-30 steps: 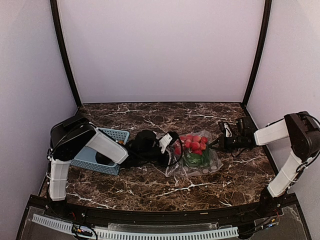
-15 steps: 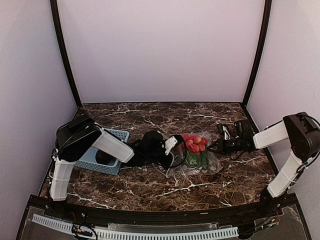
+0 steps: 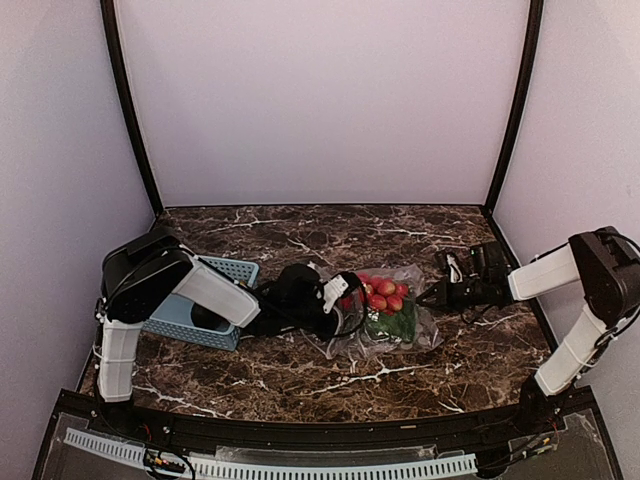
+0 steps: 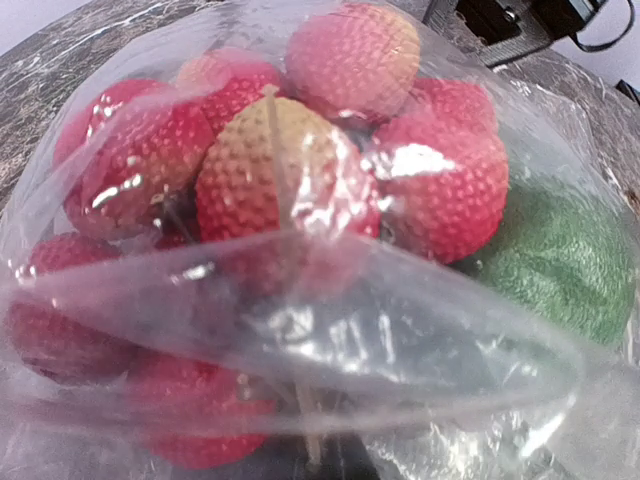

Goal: Open the zip-top bag and remove the fake food

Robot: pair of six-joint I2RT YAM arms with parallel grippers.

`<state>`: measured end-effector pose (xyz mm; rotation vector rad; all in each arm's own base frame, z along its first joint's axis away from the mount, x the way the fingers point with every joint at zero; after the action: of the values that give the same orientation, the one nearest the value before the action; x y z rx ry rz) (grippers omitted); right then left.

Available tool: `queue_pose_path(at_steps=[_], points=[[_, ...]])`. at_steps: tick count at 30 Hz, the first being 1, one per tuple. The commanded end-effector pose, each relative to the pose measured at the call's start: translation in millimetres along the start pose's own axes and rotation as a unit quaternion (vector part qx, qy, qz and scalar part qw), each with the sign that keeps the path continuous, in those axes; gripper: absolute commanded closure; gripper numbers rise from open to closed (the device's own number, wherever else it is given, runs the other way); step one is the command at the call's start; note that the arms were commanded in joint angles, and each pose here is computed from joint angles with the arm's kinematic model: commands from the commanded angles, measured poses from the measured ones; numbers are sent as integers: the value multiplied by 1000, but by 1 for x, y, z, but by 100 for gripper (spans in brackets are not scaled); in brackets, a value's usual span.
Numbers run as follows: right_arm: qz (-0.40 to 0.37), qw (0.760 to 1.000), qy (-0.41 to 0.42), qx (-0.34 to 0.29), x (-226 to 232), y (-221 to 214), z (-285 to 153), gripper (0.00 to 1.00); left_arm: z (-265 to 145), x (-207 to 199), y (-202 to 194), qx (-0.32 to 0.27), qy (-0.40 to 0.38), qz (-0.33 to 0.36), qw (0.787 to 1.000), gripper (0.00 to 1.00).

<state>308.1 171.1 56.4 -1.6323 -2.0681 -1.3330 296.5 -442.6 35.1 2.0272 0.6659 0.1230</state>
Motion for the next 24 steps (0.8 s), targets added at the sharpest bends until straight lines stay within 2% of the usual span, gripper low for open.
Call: queue_pose_path(at_steps=[1,14,24], points=[[15,1000,-13,-8,-6,-3,-9,100,-28,-9,9,-6,-5,-11,1000,98],[40,997,-44,-50,-26,1,-35,100,-80,-15,12,11,11,-9,1000,99],[47,996,-47,-53,-31,0,-36,100,-124,-29,12,35,-6,-14,999,99]])
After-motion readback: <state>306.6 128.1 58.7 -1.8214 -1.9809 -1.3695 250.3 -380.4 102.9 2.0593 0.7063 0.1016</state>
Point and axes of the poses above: each gripper's point midway between its finger pads, its own z axis out along the fingers, its own x axis along the line the jaws close on, y = z × x, the point moved 2 cm from there along -z, back along the fingers, and after that the axes turned 6 degrees about -z, right-handed, at the moved point
